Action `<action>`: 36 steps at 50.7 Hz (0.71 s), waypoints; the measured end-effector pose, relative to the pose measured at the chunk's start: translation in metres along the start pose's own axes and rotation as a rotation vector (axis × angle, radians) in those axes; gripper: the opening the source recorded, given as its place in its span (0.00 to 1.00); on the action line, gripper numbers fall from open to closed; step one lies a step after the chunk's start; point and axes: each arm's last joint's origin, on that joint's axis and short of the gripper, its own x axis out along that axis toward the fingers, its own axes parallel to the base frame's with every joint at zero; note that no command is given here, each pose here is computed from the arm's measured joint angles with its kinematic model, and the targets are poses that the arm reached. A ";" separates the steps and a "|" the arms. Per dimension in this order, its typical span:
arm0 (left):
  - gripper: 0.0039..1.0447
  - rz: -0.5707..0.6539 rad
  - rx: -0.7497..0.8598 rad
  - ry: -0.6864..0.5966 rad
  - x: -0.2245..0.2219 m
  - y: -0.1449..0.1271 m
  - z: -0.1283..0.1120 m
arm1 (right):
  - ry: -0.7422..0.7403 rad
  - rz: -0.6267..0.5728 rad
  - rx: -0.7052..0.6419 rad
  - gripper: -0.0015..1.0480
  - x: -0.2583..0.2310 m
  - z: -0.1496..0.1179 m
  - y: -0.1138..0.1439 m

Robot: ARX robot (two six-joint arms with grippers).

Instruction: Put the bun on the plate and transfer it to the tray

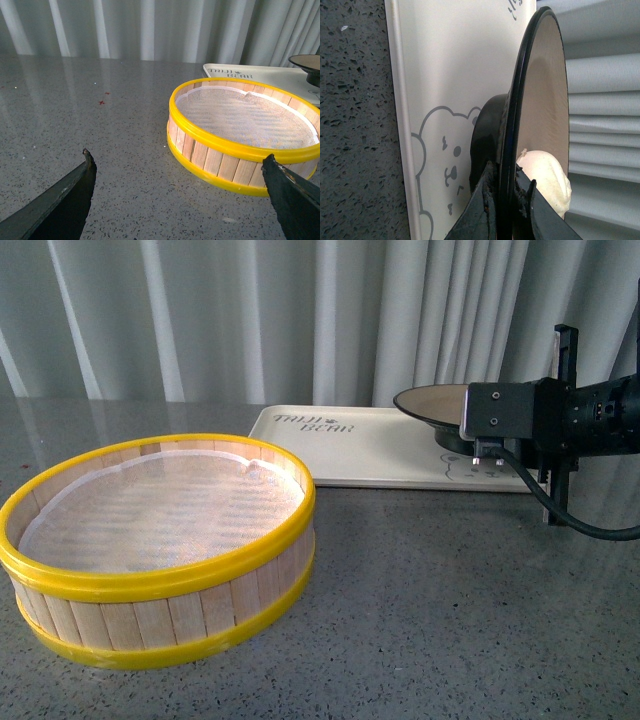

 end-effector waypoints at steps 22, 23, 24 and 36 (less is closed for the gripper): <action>0.94 0.000 0.000 0.000 0.000 0.000 0.000 | -0.029 0.028 0.013 0.03 0.018 0.002 0.006; 0.94 0.000 0.000 0.000 0.000 0.000 0.000 | -0.031 0.029 0.013 0.03 0.019 0.003 0.006; 0.94 0.000 0.000 0.000 0.000 0.000 0.000 | -0.033 0.030 0.013 0.03 0.019 0.003 0.006; 0.94 0.000 0.000 0.000 0.000 0.000 0.000 | -0.053 0.036 0.017 0.03 0.024 0.007 0.006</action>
